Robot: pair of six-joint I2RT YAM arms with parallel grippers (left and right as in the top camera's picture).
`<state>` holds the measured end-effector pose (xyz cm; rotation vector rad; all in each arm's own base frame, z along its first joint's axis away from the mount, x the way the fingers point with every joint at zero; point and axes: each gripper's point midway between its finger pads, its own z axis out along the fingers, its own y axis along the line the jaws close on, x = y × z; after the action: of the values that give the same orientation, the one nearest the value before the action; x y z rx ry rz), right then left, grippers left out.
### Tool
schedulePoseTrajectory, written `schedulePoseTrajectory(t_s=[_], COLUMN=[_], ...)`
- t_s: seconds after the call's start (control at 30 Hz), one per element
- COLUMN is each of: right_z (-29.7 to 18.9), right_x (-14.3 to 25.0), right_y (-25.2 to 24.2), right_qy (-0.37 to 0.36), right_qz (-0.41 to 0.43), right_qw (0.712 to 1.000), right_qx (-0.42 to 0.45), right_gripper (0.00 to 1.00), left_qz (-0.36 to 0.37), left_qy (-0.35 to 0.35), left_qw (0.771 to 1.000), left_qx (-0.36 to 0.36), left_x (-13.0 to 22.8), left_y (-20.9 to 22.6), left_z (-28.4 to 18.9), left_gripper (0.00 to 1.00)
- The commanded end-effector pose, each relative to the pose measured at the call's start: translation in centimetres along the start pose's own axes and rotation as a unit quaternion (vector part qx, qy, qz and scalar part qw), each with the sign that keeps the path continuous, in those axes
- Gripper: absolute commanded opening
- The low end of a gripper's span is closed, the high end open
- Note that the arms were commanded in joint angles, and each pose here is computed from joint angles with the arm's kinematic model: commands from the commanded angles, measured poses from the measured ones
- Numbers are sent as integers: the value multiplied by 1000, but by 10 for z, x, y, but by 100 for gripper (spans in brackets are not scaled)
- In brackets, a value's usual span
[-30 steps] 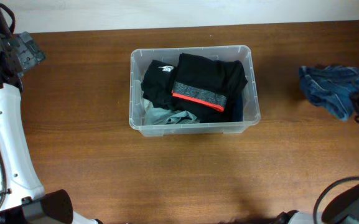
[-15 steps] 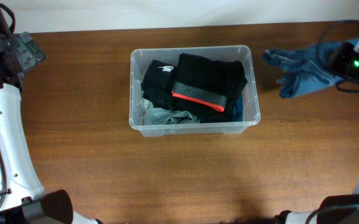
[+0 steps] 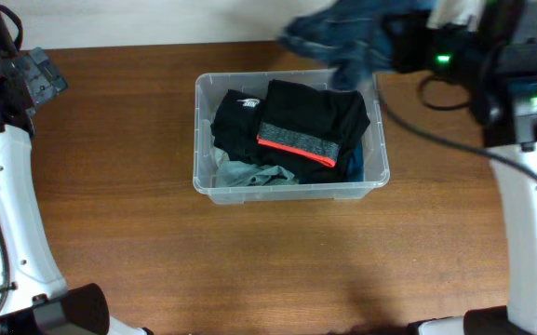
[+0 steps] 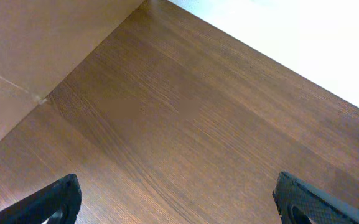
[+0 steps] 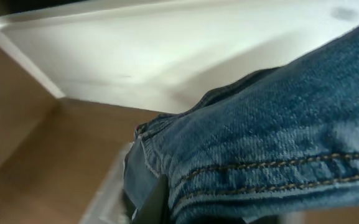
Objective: Pack container
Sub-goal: 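Lift the blue jeans with the right gripper toward the container, then lower the blue jeans into the container over the black clothes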
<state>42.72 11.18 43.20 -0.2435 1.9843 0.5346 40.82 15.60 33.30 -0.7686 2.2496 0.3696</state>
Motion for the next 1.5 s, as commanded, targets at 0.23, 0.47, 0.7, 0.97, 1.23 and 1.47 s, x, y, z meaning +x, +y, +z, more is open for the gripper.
schedulePoseTrajectory(t_s=[0.23,0.47,0.7,0.97,1.23,1.47], right_z=[4,22,26,24,27,49], right_x=[-20,4,14,28,41,65], right_y=[118,153,168,195,200,197], right_qy=[-49,-10,3,10,17,50], right_qz=[-86,-96,-112,-149,-188,-197], right_qw=[986,972,959,937,922,913], right_qx=[-131,-214,-260,-316,-337,-353], right_gripper=[4,4,4,4,4,4], left_qz=[-8,-8,-8,-8,-8,-8], left_qy=[-8,-8,-8,-8,-8,-8], left_qw=[1000,1000,1000,1000,1000,1000], left_qx=[0,0,0,0,0,0], left_x=[-3,-3,-3,-3,-3,-3], left_y=[2,2,2,2,2,2], left_z=[-5,-5,-5,-5,-5,-5], left_gripper=[99,99,99,99,99,99])
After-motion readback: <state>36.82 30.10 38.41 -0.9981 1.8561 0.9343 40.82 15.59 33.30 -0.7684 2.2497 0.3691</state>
